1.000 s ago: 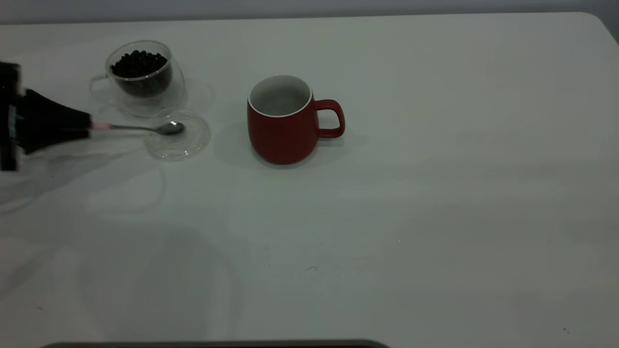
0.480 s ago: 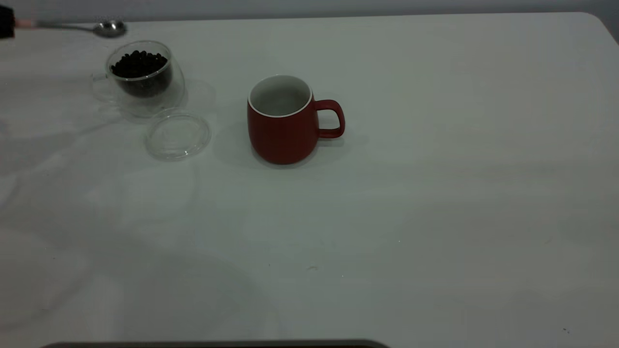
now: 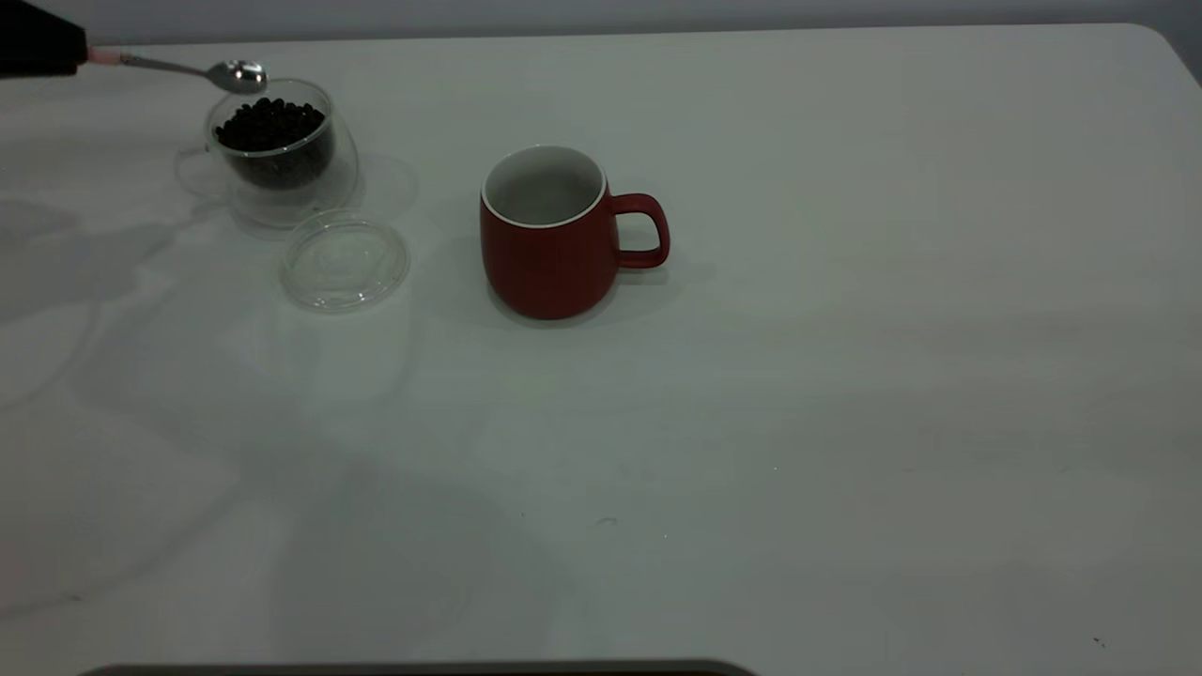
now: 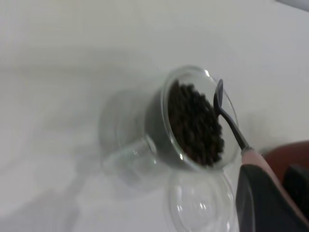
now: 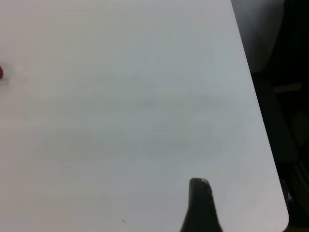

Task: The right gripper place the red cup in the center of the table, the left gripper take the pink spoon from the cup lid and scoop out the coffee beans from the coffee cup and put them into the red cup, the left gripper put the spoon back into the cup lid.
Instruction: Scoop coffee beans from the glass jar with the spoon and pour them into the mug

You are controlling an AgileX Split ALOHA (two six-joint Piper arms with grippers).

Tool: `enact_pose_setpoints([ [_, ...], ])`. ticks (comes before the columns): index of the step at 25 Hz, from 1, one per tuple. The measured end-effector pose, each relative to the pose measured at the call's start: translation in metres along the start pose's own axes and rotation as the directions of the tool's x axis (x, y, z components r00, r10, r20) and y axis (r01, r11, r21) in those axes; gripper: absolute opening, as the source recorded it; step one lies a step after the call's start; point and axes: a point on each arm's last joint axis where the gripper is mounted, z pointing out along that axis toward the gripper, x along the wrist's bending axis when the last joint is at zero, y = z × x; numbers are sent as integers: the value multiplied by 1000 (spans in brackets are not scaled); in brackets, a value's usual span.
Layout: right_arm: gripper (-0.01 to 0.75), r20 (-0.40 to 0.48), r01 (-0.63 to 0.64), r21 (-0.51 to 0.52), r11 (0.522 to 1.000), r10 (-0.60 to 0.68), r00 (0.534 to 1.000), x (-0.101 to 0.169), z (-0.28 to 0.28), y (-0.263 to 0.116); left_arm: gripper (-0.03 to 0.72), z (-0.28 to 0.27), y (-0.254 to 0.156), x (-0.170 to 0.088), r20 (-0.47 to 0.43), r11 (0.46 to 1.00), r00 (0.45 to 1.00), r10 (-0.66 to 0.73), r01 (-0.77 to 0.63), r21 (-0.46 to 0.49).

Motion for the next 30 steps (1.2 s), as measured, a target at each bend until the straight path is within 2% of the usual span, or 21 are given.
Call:
enact_pose_setpoints([
  [7, 591, 0, 0, 0, 1000, 0, 1000, 0, 0, 0, 119, 22, 0, 20, 13, 1000, 1000, 0, 0, 13],
  [15, 591, 0, 1, 0, 1000, -1, 1000, 0, 0, 0, 119, 42, -6, 27, 31, 998, 999, 9, -11, 56],
  [30, 591, 0, 0, 0, 1000, 0, 1000, 0, 0, 0, 119, 31, -14, 36, 72, 968, 967, -244, 238, 83],
])
